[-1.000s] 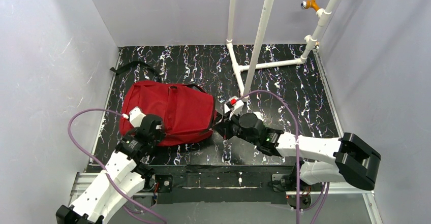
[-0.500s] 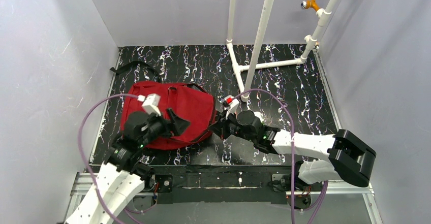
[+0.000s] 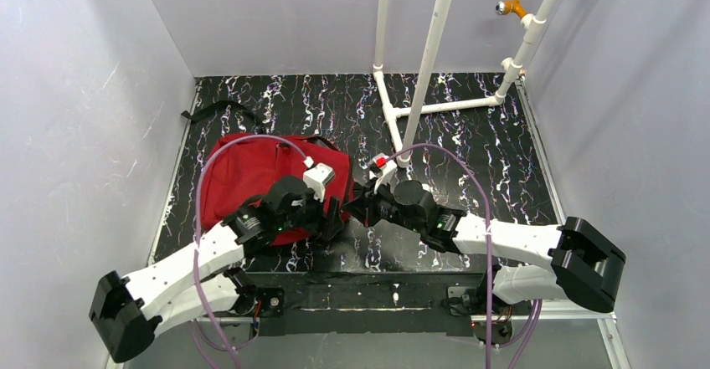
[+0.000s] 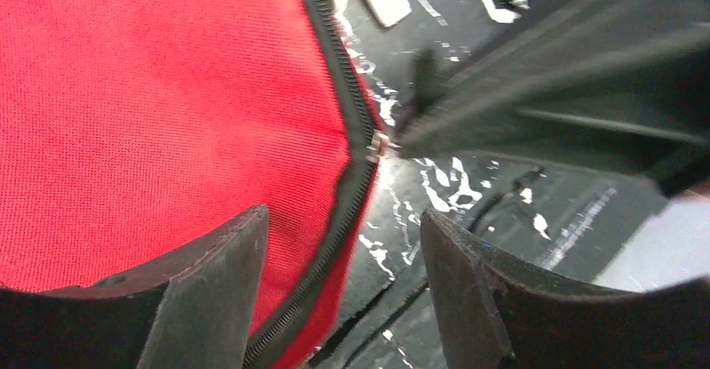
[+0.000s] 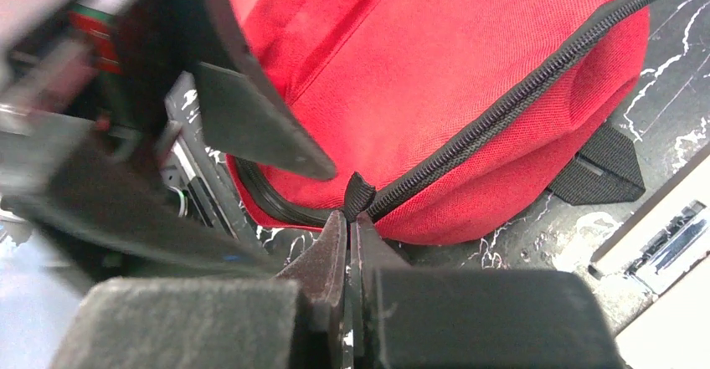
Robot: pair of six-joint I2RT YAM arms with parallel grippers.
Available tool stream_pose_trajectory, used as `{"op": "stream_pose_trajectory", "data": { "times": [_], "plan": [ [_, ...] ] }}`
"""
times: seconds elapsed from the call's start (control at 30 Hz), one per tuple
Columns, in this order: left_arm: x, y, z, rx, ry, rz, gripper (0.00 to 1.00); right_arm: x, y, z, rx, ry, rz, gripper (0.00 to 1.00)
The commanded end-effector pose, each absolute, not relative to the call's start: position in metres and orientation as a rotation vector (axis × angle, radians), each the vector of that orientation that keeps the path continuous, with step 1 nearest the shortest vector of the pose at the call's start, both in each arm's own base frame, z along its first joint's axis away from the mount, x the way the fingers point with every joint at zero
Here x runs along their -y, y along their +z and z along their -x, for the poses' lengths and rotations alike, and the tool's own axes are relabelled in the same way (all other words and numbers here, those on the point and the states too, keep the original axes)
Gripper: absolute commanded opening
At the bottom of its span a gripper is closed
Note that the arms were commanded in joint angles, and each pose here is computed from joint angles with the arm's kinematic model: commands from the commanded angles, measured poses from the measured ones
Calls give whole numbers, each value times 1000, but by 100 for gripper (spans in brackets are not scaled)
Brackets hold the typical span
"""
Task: Pack the student bag
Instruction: Zip the student bag at the center of the board.
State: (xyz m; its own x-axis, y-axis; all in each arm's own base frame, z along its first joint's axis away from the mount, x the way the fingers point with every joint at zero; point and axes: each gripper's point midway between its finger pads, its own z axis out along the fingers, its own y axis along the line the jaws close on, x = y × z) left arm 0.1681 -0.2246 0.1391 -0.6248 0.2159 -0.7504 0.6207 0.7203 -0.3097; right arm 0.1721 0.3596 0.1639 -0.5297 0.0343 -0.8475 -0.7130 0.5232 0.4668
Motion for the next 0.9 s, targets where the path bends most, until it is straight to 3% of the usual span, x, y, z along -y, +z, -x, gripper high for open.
{"op": "stream_pose_trajectory", "data": {
  "times": [0.0,0.17,0.27,0.5,0.57,0.7,0.73,0.87],
  "plan": [
    [211,115,-191,-2266,-516,-596,61,-370,218,-178,-1768,1170,496,1],
    [184,91,-193,-2395,-320,-498,36,-365,219,-187,-1781,1114,461,1],
    [163,77,-180,-2450,-271,-403,21,-339,216,-219,-1845,992,295,1],
    [150,87,-146,-2435,-455,-230,5,-296,215,-296,-1881,921,95,1],
    [149,104,-142,-2399,-515,-181,0,-298,212,-306,-1878,892,128,1],
    [152,132,-129,-2364,-636,-180,0,-321,207,-301,-1882,954,295,1],
    [153,138,-125,-2360,-668,-188,0,-328,210,-295,-1869,996,335,1],
    [173,167,-114,-2321,-846,-252,63,-347,219,-267,-1828,1092,444,1]
  ]
}}
